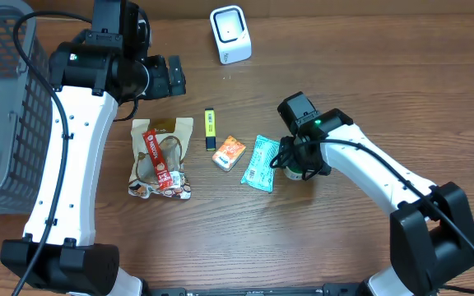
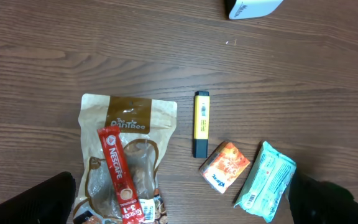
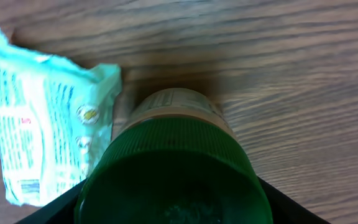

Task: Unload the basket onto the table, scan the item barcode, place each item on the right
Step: 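Close the right gripper on the green jar and lift it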

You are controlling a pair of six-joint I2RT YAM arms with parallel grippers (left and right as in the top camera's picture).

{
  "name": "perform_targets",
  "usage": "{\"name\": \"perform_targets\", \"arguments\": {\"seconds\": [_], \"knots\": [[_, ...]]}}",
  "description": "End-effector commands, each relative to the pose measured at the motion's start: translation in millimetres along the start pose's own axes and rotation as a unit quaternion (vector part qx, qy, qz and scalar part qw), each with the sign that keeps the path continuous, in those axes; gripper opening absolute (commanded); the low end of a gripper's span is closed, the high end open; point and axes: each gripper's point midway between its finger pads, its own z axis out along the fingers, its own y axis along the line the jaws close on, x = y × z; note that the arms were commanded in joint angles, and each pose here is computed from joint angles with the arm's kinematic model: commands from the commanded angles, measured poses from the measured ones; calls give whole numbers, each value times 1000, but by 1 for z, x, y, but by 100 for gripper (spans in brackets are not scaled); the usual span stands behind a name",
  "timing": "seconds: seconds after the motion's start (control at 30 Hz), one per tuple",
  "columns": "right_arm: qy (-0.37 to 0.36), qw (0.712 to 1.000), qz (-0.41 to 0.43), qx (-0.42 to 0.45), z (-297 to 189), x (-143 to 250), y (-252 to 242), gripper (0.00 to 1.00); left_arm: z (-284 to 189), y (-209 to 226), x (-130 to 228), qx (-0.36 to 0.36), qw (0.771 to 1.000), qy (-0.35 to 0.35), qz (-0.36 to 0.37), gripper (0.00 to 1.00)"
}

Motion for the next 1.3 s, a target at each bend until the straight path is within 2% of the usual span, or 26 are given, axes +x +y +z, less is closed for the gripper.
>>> {"name": "perform_targets", "arguments": {"seconds": [0.0, 0.27, 0.53, 0.9, 1.03, 1.27], "knots": [[-3, 998, 63, 10, 3, -3, -8, 72, -2, -2, -2, 3, 1000, -5, -1, 100], [-9, 997, 75, 6, 3, -6, -6, 68, -2, -2, -2, 3, 1000, -5, -1, 100], [-31, 996, 75, 26, 3, -14, -13, 80, -2, -2, -2, 3, 1000, -5, -1, 100], [-43, 996, 73, 15, 14, -15, -11, 80, -2, -2, -2, 3, 1000, -5, -1, 100], [-42, 996, 73, 17, 20, -12, -13, 79, -2, -2, -2, 3, 1000, -5, -1, 100], [-49, 996, 74, 10, 26, -13, -12, 70, -2, -2, -2, 3, 1000, -5, -1, 100]]}}
